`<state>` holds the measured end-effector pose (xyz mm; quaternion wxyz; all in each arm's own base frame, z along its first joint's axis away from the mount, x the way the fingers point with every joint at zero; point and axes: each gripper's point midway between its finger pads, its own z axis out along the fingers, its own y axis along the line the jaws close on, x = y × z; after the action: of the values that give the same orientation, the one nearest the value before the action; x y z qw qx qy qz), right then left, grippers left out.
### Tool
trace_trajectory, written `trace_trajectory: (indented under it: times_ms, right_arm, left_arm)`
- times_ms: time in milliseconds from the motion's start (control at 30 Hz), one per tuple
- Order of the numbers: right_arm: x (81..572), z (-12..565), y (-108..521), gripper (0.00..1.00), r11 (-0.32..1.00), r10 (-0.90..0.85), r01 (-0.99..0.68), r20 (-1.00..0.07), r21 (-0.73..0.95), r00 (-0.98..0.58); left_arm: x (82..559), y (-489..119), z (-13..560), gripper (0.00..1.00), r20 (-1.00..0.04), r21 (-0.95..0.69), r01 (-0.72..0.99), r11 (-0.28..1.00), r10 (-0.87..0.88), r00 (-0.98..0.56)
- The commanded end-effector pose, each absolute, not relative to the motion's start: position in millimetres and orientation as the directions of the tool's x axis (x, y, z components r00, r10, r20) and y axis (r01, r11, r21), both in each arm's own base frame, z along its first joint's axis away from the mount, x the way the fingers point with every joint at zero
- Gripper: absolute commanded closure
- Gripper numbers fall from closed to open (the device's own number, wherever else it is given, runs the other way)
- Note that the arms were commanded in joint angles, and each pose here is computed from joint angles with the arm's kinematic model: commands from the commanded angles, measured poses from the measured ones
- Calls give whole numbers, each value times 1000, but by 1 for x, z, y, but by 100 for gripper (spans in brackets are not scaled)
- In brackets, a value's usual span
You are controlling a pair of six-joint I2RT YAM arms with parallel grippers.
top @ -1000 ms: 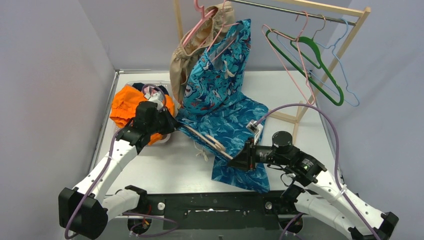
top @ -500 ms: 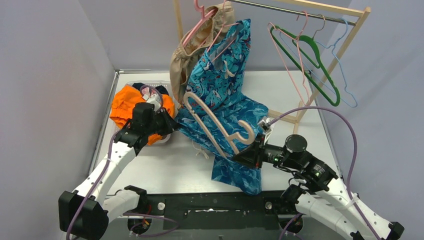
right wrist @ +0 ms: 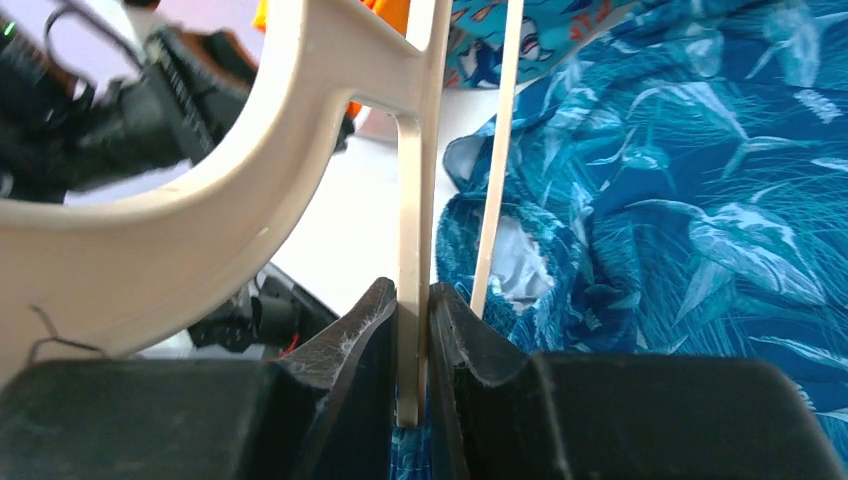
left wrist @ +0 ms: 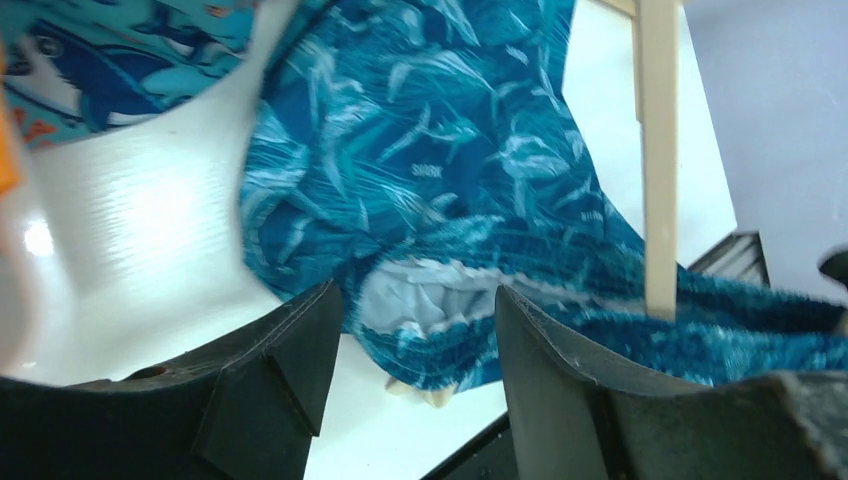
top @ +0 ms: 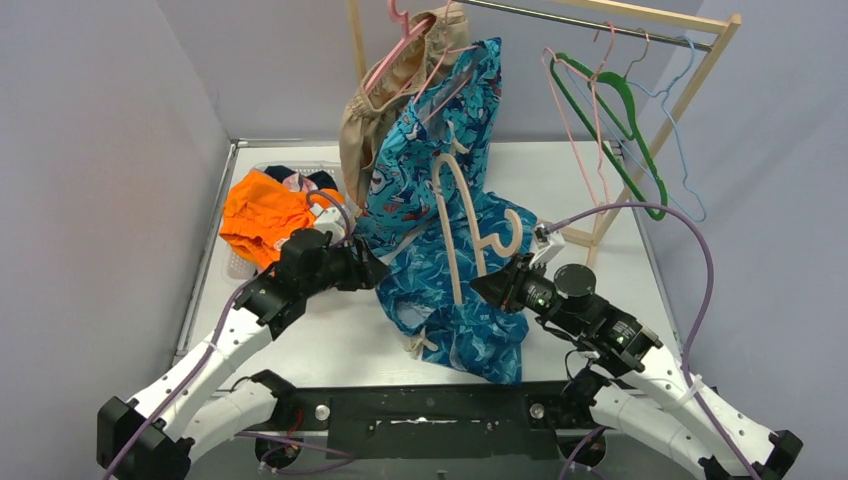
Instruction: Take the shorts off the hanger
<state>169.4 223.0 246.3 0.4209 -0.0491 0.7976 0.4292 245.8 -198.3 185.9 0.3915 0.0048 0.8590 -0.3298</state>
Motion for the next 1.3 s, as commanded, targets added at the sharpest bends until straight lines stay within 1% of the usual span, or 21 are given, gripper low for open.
trace_trajectory:
  times_ms: [0,100,200,333,433,533,633,833,967,1067,1200,1233,1267]
  right_arm:
    - [204,279,218,100,622,480,-365,-706,693,-521]
    - [215,271,216,100,639,515,-305,-688,706,-511]
    - [222,261,218,100,640,539,-266,-668,721,-513]
    - [232,248,212,100,650,585,-188,-643,736,-493]
    - [239,242,209,100,652,617,-141,-629,745,-473]
    - [244,237,211,100,657,622,-116,-623,744,-473]
    - [246,232,219,100,671,601,-116,-629,732,-493]
    - [246,229,225,100,677,593,-115,-632,727,-499]
    - [245,227,225,100,673,598,-109,-624,732,-503]
    - [244,228,225,100,670,598,-111,-622,734,-505]
    - [244,227,223,100,673,607,-93,-620,734,-498]
    - [244,227,223,100,673,606,-94,-620,734,-499]
    - [245,229,223,100,675,605,-95,-623,732,-496]
  left_arm:
    - [243,-223,220,43,-743,-558,357,749,-260,-616]
    - [228,-246,234,42,-733,-611,417,673,-283,-618]
    - [209,-271,251,38,-731,-652,491,578,-305,-611]
    - [180,-306,258,37,-728,-668,561,490,-272,-629]
    - [156,-333,250,36,-733,-655,590,473,-209,-647]
    - [140,-352,238,35,-742,-632,602,488,-158,-652]
    - [140,-361,231,35,-745,-618,600,507,-137,-652]
    - [139,-376,234,36,-758,-604,623,497,-114,-642]
    - [140,-381,219,44,-755,-589,623,515,-76,-651]
    - [138,-383,209,62,-749,-580,623,524,-43,-661]
    - [137,-379,206,94,-756,-563,633,532,-23,-654]
    - [136,-376,205,100,-758,-558,633,536,-19,-652]
    - [135,-373,204,100,-758,-557,632,539,-19,-652]
